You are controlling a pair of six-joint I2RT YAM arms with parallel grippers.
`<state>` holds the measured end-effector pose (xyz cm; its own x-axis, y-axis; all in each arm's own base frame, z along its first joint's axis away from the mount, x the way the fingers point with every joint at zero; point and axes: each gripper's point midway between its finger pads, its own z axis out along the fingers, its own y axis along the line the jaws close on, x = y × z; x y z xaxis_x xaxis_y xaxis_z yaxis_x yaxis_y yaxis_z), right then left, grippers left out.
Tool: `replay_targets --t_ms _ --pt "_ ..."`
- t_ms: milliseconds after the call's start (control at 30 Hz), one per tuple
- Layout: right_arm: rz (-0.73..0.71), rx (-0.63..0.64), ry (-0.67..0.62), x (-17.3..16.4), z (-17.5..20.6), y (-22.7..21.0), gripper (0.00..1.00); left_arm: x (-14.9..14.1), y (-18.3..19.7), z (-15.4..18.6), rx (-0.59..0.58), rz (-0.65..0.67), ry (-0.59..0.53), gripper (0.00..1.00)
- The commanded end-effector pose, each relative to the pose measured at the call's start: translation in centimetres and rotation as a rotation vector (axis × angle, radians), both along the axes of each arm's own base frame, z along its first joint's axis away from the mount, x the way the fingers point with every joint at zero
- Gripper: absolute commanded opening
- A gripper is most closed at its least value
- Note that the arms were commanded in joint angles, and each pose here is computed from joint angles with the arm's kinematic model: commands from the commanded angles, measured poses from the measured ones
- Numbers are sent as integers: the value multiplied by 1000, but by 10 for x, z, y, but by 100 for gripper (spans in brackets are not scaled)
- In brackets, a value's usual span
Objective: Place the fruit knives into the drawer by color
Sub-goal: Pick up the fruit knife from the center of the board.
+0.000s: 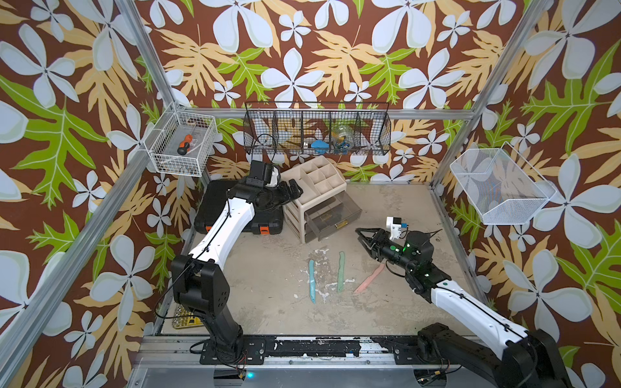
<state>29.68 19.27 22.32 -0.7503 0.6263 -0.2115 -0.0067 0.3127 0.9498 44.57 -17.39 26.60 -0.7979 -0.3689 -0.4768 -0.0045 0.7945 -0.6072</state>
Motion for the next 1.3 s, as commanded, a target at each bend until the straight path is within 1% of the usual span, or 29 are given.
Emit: replay_targets --t_ms 0,167,233,333,467,600,733,900,1033,1100,1267 --pt "-9 -276 246 -35 -70 -28 51 -3 6 6 47 2 -24 100" --pt "-37 -452 423 -67 -104 -57 51 -12 13 12 98 9 -55 100" --pt "-46 -529 483 -76 -115 -68 52 -18 15 11 121 10 -64 100" --pt "-49 -631 549 -84 -126 -82 53 -32 12 10 151 -7 -75 100" --pt "-70 -731 611 -84 -138 -98 54 -57 2 2 195 -42 -95 100" --pt "-95 -751 646 -72 -150 -106 54 -84 1 -13 214 -70 -94 100" --pt "-102 -767 672 -55 -162 -107 52 -111 8 -26 239 -88 -100 100" --pt "-96 -771 729 -39 -174 -101 49 -136 19 -35 249 -93 -110 100" --pt "-119 -763 768 -33 -181 -100 48 -146 23 -40 249 -100 -110 100" --pt "-128 -757 783 -32 -183 -98 46 -148 24 -41 255 -103 -112 100" --pt "-138 -747 816 -31 -190 -89 45 -147 20 -39 252 -115 -119 100"
